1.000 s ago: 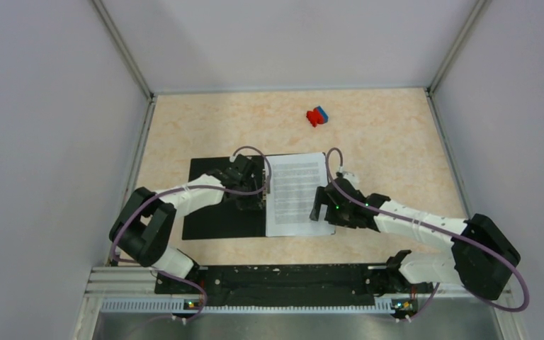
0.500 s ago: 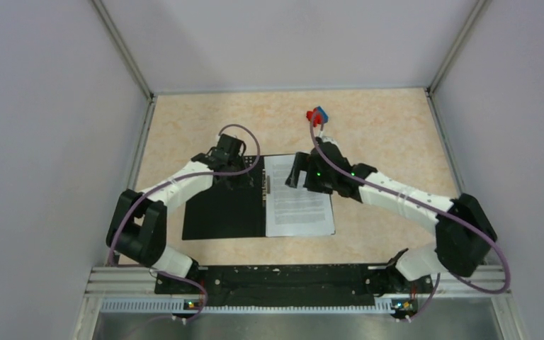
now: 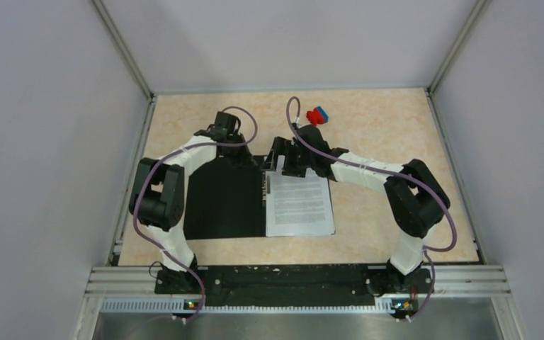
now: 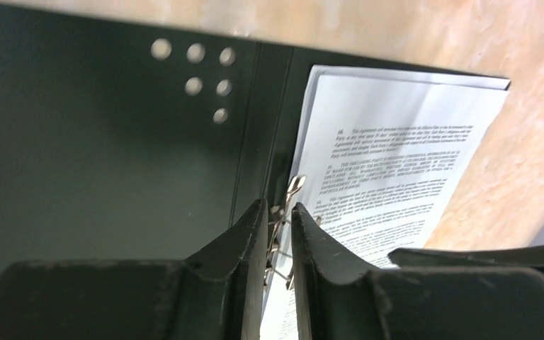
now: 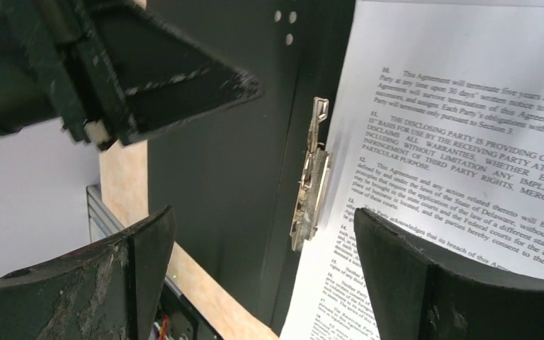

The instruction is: Put the files into the folder

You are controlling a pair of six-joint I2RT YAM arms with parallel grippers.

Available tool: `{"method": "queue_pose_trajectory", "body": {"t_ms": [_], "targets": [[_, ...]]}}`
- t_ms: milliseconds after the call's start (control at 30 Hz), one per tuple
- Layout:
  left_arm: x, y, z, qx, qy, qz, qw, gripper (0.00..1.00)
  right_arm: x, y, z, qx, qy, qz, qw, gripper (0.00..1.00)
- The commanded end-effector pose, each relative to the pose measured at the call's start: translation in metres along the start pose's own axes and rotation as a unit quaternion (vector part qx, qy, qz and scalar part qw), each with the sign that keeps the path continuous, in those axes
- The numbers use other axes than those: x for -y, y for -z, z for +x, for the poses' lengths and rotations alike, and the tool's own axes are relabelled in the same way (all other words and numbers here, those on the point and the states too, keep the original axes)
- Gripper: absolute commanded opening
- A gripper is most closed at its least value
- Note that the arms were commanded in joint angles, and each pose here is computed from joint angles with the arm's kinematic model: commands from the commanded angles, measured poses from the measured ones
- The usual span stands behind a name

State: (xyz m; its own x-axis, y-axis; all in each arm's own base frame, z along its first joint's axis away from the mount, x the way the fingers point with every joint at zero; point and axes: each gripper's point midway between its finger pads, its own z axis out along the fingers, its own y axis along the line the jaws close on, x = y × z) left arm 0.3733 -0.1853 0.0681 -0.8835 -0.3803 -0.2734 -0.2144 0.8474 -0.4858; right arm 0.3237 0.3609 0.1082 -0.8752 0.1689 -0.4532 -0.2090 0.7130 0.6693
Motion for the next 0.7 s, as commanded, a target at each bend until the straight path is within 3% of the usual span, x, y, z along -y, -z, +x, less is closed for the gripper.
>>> {"method": "queue_pose_trajectory", "body": {"t_ms": [0, 333, 667], "targets": [[0.021, -0.009, -0.018, -0.011, -0.004, 0.049, 0.999, 0.26, -0.036, 0.004, -0.024, 0.028, 0.011, -0.062, 0.998, 0.95], [0.025, -0.032, -0.021, -0.041, -0.001, 0.114, 0.993, 0.56, -0.030, 0.024, -0.017, 0.037, 0.017, -0.053, 0.998, 0.95], [0.028, -0.041, -0.009, -0.066, -0.004, 0.151, 0.986, 0.58, -0.025, 0.024, -0.013, 0.034, 0.017, -0.048, 0.998, 0.95]]}}
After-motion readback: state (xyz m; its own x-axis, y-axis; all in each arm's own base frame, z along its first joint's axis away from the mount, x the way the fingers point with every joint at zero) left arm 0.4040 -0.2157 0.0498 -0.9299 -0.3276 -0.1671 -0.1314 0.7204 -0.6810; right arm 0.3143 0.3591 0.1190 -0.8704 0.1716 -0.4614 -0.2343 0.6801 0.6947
